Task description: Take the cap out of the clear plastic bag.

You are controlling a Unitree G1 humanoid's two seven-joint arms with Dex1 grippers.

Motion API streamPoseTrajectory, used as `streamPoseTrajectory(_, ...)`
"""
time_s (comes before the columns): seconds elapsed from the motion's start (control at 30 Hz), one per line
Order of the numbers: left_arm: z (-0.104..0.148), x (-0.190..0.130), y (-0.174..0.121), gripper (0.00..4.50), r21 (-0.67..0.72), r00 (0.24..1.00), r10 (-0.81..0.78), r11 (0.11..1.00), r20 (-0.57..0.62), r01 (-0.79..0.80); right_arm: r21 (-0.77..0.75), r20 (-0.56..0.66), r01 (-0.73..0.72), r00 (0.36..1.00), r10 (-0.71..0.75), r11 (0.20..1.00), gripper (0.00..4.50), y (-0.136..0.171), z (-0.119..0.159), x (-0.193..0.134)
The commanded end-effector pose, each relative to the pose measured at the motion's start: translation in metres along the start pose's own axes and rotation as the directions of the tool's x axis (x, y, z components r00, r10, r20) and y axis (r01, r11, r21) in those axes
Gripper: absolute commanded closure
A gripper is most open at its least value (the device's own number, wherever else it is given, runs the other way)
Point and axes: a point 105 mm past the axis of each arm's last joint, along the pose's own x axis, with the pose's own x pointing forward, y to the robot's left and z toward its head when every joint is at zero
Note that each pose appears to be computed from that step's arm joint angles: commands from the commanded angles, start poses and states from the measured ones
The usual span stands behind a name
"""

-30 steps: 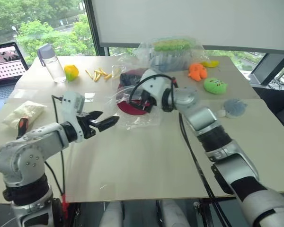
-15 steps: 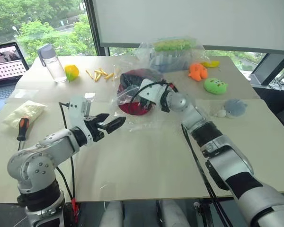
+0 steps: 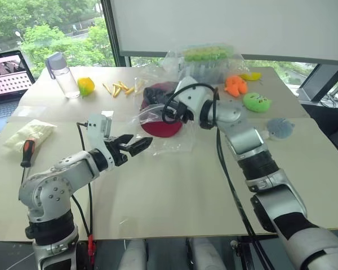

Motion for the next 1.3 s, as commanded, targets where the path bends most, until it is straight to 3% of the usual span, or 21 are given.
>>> streamPoseTrajectory(0.03, 0.012, 0.002, -0.008, 0.00, 0.025, 0.998, -0.052, 0.998, 0.038, 0.051, -0.066, -0.044, 0.067, 0.997, -0.070, 0.996, 1.89, -0.008, -0.005, 0.001)
streamPoseTrajectory(0.17, 0.017, -0.001, 0.000, 0.00, -0.011, 0.998, -0.031, 0.999, 0.061, 0.031, -0.109, -0.126, 0.091, 0.986, -0.105, 0.990, 1.89, -0.013, -0.029, -0.001)
streamPoseTrajectory(0.33, 0.026, -0.018, 0.020, 0.00, 0.033, 0.997, 0.045, 0.998, 0.068, -0.047, -0.100, -0.165, 0.122, 0.977, -0.138, 0.987, 1.89, -0.021, -0.044, -0.001)
streamPoseTrajectory(0.47, 0.040, -0.029, 0.020, 0.00, 0.103, 0.995, 0.045, 0.993, 0.092, -0.054, -0.072, -0.173, 0.135, 0.974, -0.145, 0.988, 1.89, -0.023, -0.049, 0.003)
streamPoseTrajectory(0.5, 0.044, -0.031, 0.019, 0.00, 0.115, 0.994, 0.039, 0.992, 0.102, -0.051, -0.068, -0.172, 0.133, 0.975, -0.143, 0.989, 2.39, -0.023, -0.049, 0.003)
streamPoseTrajectory(0.53, 0.048, -0.034, 0.017, 0.00, 0.127, 0.993, 0.031, 0.991, 0.111, -0.045, -0.055, -0.169, 0.130, 0.976, -0.138, 0.990, 2.54, -0.023, -0.049, 0.004)
streamPoseTrajectory(0.63, 0.052, -0.047, 0.012, 0.00, 0.178, 0.995, -0.006, 0.984, 0.100, -0.012, -0.026, -0.145, 0.136, 0.980, -0.138, 0.990, 3.65, -0.024, -0.044, 0.006)
streamPoseTrajectory(0.73, 0.040, -0.053, 0.012, 0.00, 0.176, 0.998, -0.024, 0.984, 0.050, 0.015, 0.010, -0.081, 0.150, 0.986, -0.148, 0.989, 4.48, -0.029, -0.028, 0.005)
streamPoseTrajectory(0.9, 0.026, -0.040, 0.012, 0.00, 0.085, 0.997, -0.049, 0.995, 0.060, 0.044, 0.045, 0.052, 0.146, 0.988, -0.149, 0.988, 4.48, -0.033, 0.008, 0.002)
streamPoseTrajectory(1.0, 0.018, -0.013, 0.012, 0.00, -0.119, 0.990, -0.026, 0.992, 0.141, 0.043, 0.061, 0.079, 0.147, 0.985, -0.152, 0.987, 4.48, -0.032, 0.018, 0.001)
streamPoseTrajectory(1.07, 0.016, 0.002, 0.014, 0.00, -0.320, 0.972, 0.010, 0.945, 0.234, 0.067, 0.070, 0.083, 0.144, 0.985, -0.150, 0.987, 4.48, -0.030, 0.020, 0.000)
streamPoseTrajectory(1.13, 0.001, 0.016, 0.017, 0.00, -0.453, 0.971, 0.052, 0.889, 0.234, 0.062, 0.073, 0.078, 0.141, 0.986, -0.146, 0.987, 4.48, -0.027, 0.020, 0.000)
streamPoseTrajectory(1.3, -0.020, 0.038, 0.025, 0.00, -0.569, 0.969, 0.123, 0.822, 0.212, 0.020, 0.071, 0.069, 0.139, 0.987, -0.144, 0.988, 4.48, -0.022, 0.021, -0.002)
